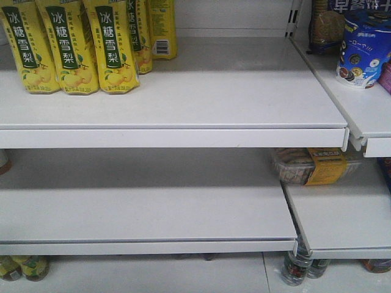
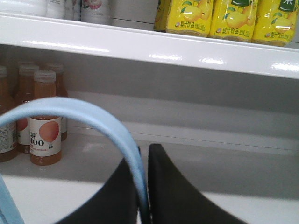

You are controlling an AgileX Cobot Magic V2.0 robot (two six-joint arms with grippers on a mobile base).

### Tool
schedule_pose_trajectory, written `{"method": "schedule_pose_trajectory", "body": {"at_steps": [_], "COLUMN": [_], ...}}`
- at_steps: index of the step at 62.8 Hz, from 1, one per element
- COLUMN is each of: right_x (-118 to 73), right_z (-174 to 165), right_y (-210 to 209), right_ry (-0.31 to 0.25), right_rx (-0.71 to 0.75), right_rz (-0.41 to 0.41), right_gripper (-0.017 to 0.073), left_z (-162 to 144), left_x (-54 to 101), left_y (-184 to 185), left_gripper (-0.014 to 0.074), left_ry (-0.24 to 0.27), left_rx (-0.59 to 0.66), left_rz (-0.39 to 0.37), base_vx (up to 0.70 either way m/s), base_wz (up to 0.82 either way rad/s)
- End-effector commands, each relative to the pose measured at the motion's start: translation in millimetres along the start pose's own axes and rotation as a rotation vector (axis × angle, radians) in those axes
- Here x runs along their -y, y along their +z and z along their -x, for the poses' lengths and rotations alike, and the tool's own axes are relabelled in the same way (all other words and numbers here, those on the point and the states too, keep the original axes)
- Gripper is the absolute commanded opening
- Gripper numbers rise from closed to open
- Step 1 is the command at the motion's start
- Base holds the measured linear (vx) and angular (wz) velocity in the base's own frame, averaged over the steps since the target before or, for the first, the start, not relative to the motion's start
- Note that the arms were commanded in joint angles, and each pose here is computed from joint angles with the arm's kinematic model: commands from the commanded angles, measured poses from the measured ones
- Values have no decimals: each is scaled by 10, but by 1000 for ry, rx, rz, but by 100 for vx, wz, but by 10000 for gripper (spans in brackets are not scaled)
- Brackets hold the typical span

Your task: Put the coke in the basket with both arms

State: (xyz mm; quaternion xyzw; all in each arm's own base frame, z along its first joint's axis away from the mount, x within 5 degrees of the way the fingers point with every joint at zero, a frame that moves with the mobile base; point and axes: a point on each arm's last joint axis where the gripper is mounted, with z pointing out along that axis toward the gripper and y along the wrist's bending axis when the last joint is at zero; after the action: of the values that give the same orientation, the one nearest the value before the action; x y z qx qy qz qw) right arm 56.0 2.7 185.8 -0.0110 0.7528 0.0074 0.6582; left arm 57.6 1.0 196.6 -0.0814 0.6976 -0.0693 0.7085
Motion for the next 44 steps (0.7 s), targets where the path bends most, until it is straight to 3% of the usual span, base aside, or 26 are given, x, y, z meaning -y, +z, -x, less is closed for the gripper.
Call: {"method": "schedule_pose_trajectory", "body": {"at_steps": [1, 10, 44], "right_x": [30, 38, 27], "right_z": [86, 163, 307], "right_y": [-11, -24, -66], "right_ry": [23, 120, 112], "right_rx": [122, 212, 376], "right_rz": [-34, -31, -13], "right_gripper": [-5, -5, -5], "left_z": [259, 259, 259], "left_x": [56, 56, 56], "left_y": [-49, -49, -49], "left_gripper": [-6, -6, -6], "left_ry": [77, 77, 77], "left_rx": [210, 210, 210], "left_rz": [-36, -36, -36], "base_vx": [0, 0, 0], "base_wz": [0, 0, 0]}}
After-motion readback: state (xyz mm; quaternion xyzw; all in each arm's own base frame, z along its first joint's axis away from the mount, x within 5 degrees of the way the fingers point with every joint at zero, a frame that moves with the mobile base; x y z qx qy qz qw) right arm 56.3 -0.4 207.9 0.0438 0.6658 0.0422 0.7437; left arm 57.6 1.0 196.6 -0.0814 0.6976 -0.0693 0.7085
